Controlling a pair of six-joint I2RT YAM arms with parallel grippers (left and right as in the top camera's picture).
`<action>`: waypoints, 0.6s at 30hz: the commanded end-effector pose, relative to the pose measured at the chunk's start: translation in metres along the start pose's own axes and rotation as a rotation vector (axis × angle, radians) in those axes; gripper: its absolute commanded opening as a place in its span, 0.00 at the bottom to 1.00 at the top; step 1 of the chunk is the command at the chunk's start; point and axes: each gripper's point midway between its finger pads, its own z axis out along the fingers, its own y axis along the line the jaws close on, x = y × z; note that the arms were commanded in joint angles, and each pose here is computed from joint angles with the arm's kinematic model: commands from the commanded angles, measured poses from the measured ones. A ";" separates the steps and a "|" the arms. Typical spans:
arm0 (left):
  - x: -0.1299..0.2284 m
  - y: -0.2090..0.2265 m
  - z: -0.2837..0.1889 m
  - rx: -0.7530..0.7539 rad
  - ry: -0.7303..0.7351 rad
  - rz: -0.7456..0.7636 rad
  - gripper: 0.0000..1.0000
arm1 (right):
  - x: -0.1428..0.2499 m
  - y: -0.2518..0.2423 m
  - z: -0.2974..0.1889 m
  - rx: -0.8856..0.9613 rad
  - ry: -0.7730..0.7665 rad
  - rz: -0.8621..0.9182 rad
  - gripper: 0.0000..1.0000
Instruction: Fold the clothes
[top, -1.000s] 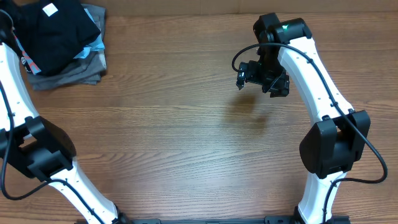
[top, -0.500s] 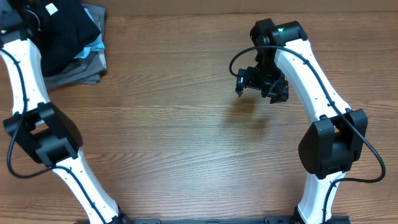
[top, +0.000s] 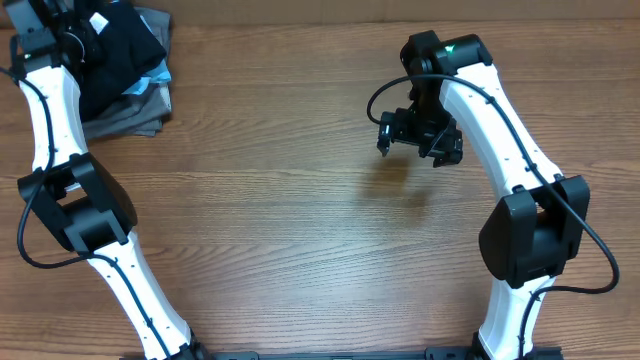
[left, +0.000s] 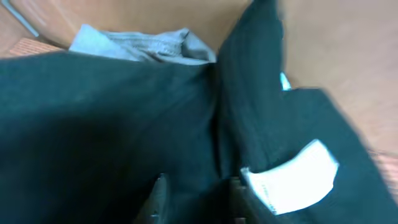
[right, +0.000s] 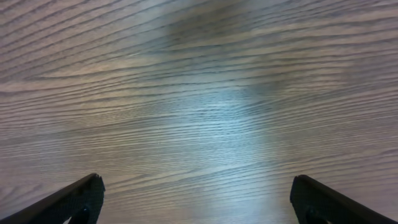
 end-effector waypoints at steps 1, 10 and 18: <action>-0.077 -0.026 -0.074 0.047 -0.163 -0.025 0.68 | 0.004 0.014 -0.002 -0.009 -0.022 -0.017 1.00; -0.119 -0.051 -0.207 0.104 -0.216 -0.109 1.00 | 0.021 0.053 -0.034 -0.061 -0.159 -0.108 1.00; -0.099 -0.103 -0.334 0.332 -0.142 -0.096 1.00 | 0.075 0.031 -0.130 -0.130 -0.386 -0.140 1.00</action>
